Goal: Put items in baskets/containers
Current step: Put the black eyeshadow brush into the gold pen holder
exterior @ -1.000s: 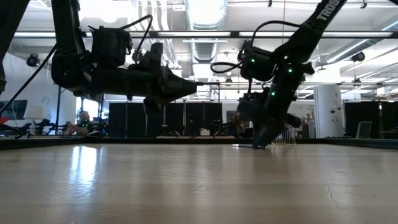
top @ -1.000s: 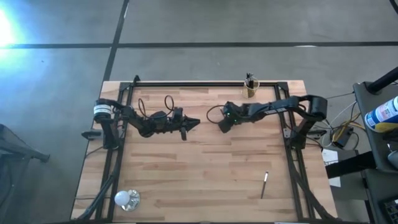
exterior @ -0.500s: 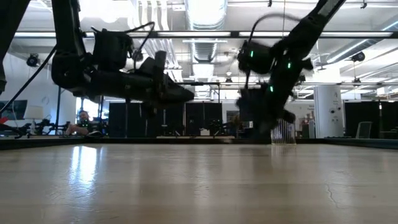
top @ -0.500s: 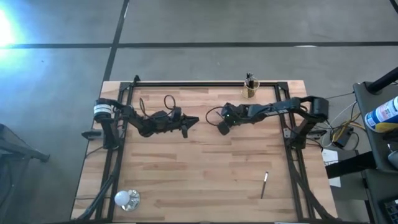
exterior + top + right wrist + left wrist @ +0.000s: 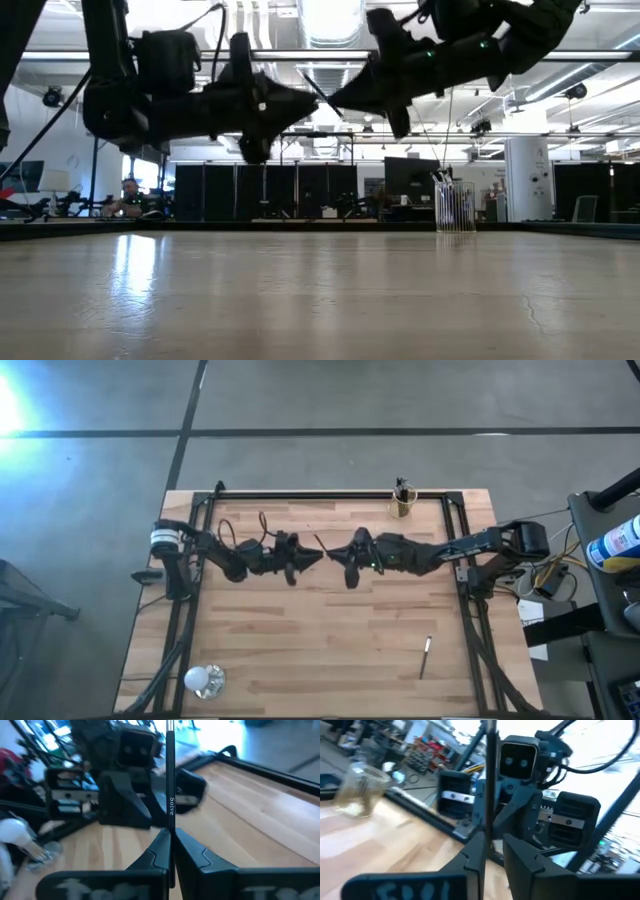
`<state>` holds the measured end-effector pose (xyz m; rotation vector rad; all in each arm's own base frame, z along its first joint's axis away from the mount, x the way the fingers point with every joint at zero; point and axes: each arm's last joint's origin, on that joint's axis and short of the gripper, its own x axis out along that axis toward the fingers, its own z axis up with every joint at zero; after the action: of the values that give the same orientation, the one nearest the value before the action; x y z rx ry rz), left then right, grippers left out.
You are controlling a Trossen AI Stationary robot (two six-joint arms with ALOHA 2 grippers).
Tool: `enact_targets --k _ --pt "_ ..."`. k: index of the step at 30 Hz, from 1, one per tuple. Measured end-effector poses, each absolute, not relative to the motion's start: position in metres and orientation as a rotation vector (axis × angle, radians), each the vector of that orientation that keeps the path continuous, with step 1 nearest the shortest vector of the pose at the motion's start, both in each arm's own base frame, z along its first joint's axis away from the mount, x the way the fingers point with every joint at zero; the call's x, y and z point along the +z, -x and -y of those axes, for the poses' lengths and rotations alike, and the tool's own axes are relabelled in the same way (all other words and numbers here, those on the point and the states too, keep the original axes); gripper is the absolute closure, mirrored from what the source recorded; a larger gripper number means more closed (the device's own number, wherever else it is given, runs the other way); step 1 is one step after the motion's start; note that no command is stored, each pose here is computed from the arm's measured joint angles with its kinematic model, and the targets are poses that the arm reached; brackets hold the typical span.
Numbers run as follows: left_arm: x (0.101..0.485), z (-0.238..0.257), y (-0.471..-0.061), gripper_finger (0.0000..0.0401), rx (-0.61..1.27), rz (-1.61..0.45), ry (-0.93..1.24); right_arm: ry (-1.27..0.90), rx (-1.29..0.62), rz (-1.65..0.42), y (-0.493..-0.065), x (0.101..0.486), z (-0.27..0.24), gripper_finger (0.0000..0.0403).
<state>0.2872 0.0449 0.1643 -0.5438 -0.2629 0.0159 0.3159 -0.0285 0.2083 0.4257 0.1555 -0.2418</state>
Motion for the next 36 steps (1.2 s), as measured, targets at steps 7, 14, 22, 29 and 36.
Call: enact_targets --k 7,14,22,29,36 --pt "0.170 -0.035 -0.293 0.0319 -0.004 0.281 0.476 -0.405 -0.206 -0.102 -0.324 0.209 0.021 0.0397" --pt "0.174 -0.033 -0.286 0.0318 -0.009 0.291 0.452 -0.384 -0.180 -0.102 -0.324 0.210 0.015 0.0396" --pt "0.174 -0.032 -0.286 0.0320 -0.019 0.289 0.422 -0.380 -0.167 -0.113 -0.325 0.208 0.011 0.0395" --pt "0.170 -0.031 -0.287 0.0392 -0.052 0.241 0.413 -0.374 -0.132 -0.172 -0.323 0.206 0.010 0.0394" --pt "0.156 -0.033 -0.288 0.0388 -0.002 0.065 0.461 -0.430 -0.256 -0.521 -0.309 0.182 0.008 0.0382"
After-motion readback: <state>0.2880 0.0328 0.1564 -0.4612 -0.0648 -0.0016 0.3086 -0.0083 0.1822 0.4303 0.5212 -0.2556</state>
